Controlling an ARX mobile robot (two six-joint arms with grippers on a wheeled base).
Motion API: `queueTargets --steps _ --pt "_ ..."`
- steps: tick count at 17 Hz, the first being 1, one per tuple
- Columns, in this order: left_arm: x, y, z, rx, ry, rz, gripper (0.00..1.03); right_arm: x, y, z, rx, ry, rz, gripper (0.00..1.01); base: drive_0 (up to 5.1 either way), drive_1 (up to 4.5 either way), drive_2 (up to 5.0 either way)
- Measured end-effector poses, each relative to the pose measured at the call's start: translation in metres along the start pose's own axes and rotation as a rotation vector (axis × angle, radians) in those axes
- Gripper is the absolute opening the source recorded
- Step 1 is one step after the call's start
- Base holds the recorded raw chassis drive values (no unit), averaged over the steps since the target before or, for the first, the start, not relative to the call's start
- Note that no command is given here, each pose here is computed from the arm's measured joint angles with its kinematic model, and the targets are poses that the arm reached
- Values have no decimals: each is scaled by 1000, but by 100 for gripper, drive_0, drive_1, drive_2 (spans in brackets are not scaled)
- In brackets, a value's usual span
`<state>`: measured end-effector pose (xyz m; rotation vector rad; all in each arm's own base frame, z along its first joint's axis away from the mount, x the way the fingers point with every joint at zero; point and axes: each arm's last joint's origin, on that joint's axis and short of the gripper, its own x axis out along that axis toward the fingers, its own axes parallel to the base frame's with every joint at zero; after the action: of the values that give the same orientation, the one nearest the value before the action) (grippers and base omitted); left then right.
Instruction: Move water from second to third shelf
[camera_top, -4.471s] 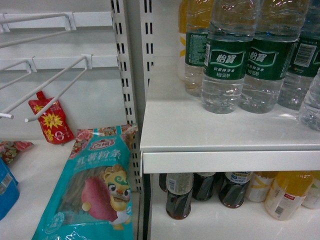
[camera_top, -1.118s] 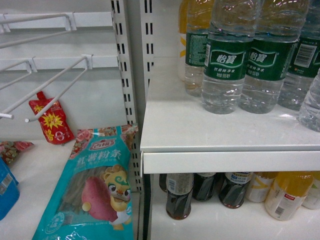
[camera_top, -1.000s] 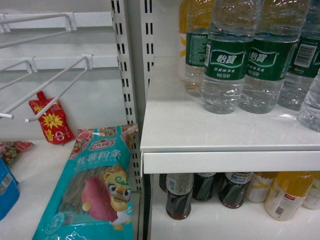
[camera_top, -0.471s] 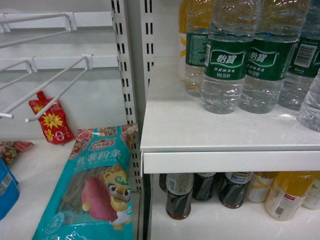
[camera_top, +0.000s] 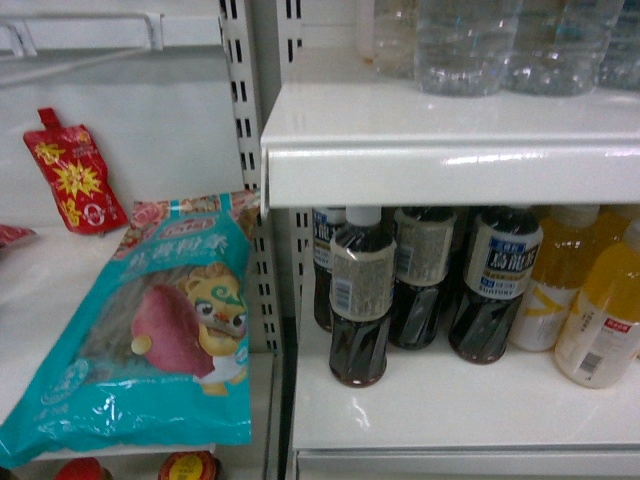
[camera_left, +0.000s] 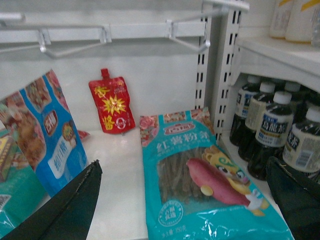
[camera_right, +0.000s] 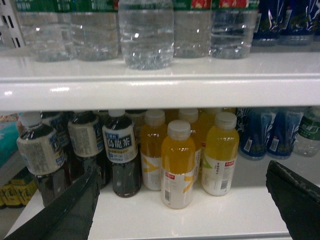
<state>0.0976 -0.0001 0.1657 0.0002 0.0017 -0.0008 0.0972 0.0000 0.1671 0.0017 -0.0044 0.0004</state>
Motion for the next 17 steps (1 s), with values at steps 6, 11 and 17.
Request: queueTargets --steps 6,11,17 --pt "0 0 0 0 1 0 98 0 0 0 -3 -1 0 98 0 0 0" --pt "0 0 0 0 3 0 98 0 0 0 -2 2 0 98 0 0 0" --pt "0 0 0 0 3 0 98 0 0 0 -3 1 0 98 0 0 0"
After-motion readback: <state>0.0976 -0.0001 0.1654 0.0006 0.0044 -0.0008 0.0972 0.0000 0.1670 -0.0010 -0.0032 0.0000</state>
